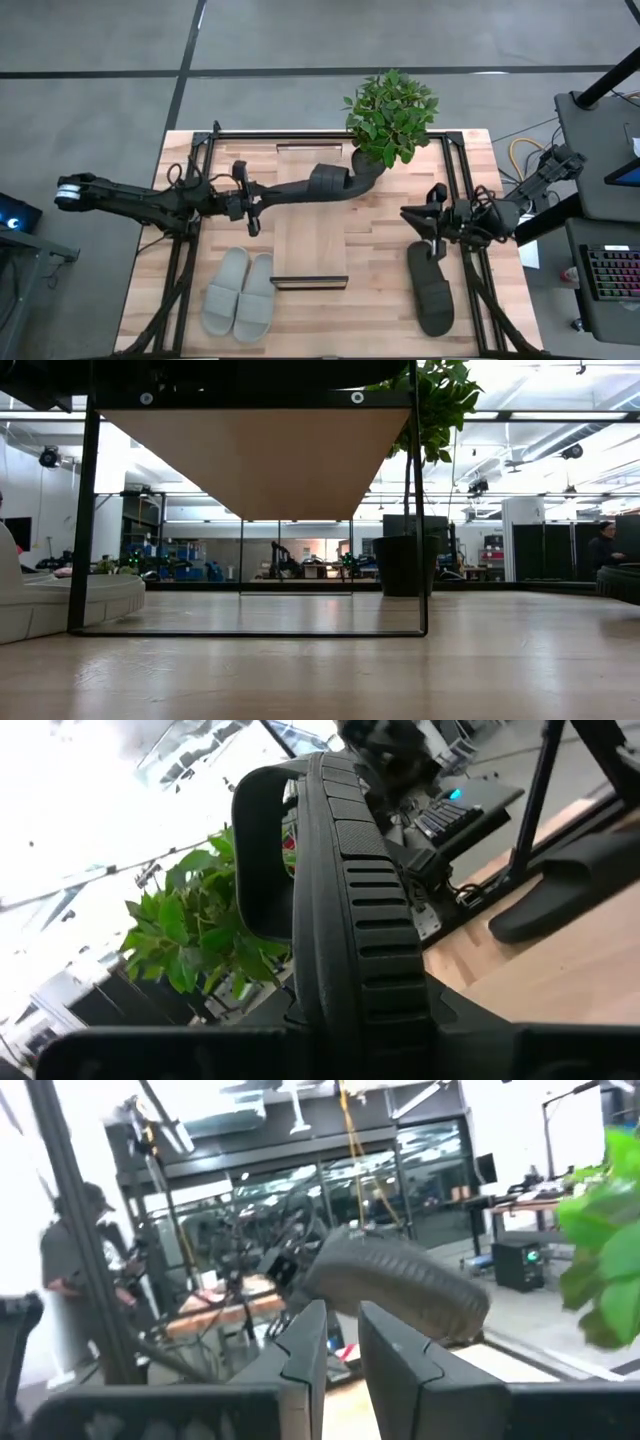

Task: Pick and place slides into the shelf
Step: Put the left black slipper on the shelf

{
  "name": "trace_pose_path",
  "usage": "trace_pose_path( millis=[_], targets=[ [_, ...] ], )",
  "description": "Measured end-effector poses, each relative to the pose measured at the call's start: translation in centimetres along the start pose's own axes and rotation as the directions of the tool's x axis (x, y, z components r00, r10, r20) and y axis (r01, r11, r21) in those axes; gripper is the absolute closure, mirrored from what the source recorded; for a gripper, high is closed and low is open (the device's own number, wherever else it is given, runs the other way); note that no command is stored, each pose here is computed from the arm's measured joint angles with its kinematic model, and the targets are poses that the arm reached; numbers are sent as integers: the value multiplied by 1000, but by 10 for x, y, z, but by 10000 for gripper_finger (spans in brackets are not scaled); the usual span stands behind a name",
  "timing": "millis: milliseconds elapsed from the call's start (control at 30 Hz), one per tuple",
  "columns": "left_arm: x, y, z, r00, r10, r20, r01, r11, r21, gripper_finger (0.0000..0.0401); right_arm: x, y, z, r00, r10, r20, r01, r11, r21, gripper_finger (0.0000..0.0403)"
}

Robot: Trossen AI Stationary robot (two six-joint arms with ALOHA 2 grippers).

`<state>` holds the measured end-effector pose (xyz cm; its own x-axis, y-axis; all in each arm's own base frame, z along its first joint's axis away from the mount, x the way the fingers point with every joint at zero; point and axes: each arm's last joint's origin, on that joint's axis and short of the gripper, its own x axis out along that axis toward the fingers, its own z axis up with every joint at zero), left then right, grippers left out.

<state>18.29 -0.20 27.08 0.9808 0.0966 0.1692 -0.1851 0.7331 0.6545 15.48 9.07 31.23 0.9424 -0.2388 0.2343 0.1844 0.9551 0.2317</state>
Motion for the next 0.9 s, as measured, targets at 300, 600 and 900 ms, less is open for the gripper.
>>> trace_pose_path(
  millis=[300,600,900],
  targets=[
    [-3,-13,3,972,-217,93,205,971,122,357,3,3,11,1000,8,14,-6,988,-153,307],
    [0,-23,-1,981,-195,-21,193,942,275,357,2,3,-8,991,6,-130,-70,864,-498,209],
    [1,-19,4,991,-130,-32,132,926,354,357,3,2,0,997,-37,-71,7,924,-383,200]
  ],
)
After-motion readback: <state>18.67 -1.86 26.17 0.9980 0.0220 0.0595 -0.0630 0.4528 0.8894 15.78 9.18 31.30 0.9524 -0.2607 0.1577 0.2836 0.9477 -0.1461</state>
